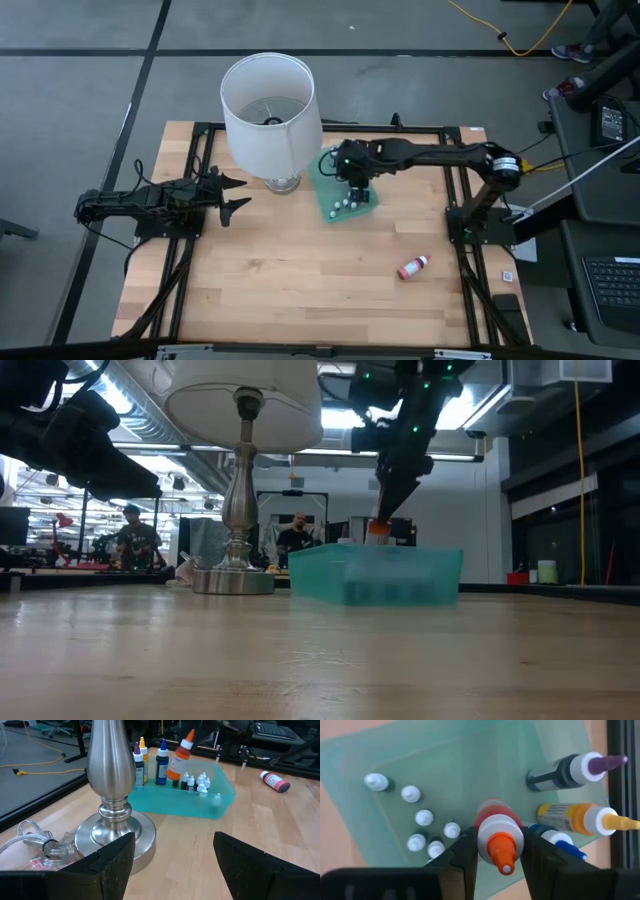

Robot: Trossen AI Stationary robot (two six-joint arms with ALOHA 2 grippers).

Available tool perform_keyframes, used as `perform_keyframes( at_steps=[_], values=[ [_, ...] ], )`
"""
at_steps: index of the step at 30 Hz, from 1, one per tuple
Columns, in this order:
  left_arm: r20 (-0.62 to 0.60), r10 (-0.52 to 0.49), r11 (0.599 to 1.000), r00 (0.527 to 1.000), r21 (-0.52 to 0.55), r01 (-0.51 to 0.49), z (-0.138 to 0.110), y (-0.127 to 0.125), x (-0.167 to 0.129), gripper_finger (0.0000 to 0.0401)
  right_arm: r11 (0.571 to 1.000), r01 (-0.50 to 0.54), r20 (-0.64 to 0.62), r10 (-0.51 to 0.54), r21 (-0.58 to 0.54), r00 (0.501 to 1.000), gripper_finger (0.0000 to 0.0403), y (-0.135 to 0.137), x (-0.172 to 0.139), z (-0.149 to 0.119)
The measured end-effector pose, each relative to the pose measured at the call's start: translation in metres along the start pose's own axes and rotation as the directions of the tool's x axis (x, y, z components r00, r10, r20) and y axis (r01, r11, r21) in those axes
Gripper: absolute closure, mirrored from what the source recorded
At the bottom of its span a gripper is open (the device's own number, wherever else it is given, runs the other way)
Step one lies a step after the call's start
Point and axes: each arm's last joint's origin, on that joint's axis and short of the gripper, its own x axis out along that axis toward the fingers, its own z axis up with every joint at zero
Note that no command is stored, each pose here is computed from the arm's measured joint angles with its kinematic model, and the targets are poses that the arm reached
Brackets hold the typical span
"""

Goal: Pick & Place food coloring
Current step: Put the large orange food coloring bottle into the green bin, then put the large pink food coloring bottle into the green bin

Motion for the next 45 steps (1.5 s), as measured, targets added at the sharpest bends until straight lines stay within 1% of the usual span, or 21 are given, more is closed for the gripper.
perform_keyframes(
  at_steps=[4, 9, 11, 18, 24, 27, 31, 34, 37, 40, 43, 45],
  values=[
    [0.000, 0.000, 1.000, 1.000, 0.000, 0.000, 0.000, 0.000, 0.000, 0.0133, 1.000, 0.009, 0.006, -0.008, -0.015, 1.000, 0.0280, -0.008, 0.012, 0.002],
    [0.000, 0.000, 1.000, 1.000, 0.000, 0.000, 0.000, 0.000, 0.000, 0.0134, 1.000, -0.010, -0.021, 0.010, 0.001, 1.000, 0.0278, -0.015, 0.026, 0.000],
    [0.000, 0.000, 1.000, 1.000, 0.000, 0.000, 0.000, 0.000, 0.000, 0.0135, 1.000, -0.008, -0.026, 0.008, 0.007, 1.000, 0.0267, -0.017, 0.027, -0.001],
    [0.000, 0.000, 1.000, 1.000, 0.000, 0.000, 0.000, 0.000, 0.000, 0.0133, 1.000, 0.000, -0.013, 0.000, 0.009, 1.000, 0.0206, -0.018, 0.027, 0.000],
    [0.000, 0.000, 1.000, 1.000, 0.000, 0.000, 0.000, 0.000, 0.000, 0.0132, 1.000, 0.003, -0.012, -0.003, 0.015, 1.000, 0.0187, -0.018, 0.024, 0.000],
    [0.000, 0.000, 1.000, 1.000, 0.000, 0.000, 0.000, 0.000, 0.000, 0.0132, 0.998, 0.057, -0.018, -0.056, 0.013, 0.998, 0.0187, -0.021, 0.015, 0.001],
    [0.000, -0.001, 1.000, 1.000, 0.000, 0.001, 0.000, 0.000, 0.000, 0.0134, 0.990, 0.137, 0.008, -0.138, 0.022, 0.990, 0.0187, -0.028, -0.005, 0.007],
    [0.000, 0.000, 1.000, 1.000, 0.000, 0.000, 0.000, 0.000, 0.000, 0.0136, 0.990, 0.139, 0.031, -0.140, 0.031, 0.990, 0.0187, -0.032, -0.024, 0.011],
    [0.000, 0.000, 1.000, 1.000, 0.000, 0.000, 0.000, 0.000, 0.000, 0.0135, 0.994, 0.101, 0.082, -0.104, 0.033, 0.991, 0.0180, -0.032, -0.045, 0.010],
    [0.000, -0.001, 1.000, 1.000, 0.000, 0.001, 0.000, 0.000, 0.000, 0.0133, 0.999, 0.051, 0.123, -0.051, 0.010, 0.991, 0.0160, -0.022, -0.059, 0.002],
    [0.000, -0.001, 1.000, 1.000, 0.000, 0.001, 0.000, 0.000, 0.000, 0.0132, 0.997, -0.004, 0.148, 0.015, -0.075, 0.989, 0.0128, -0.009, -0.070, -0.012],
    [0.000, -0.001, 1.000, 1.000, 0.000, 0.001, 0.000, 0.000, 0.000, 0.0132, 0.992, -0.018, 0.142, 0.036, -0.125, 0.989, 0.0104, 0.002, -0.076, -0.025]
  ],
)
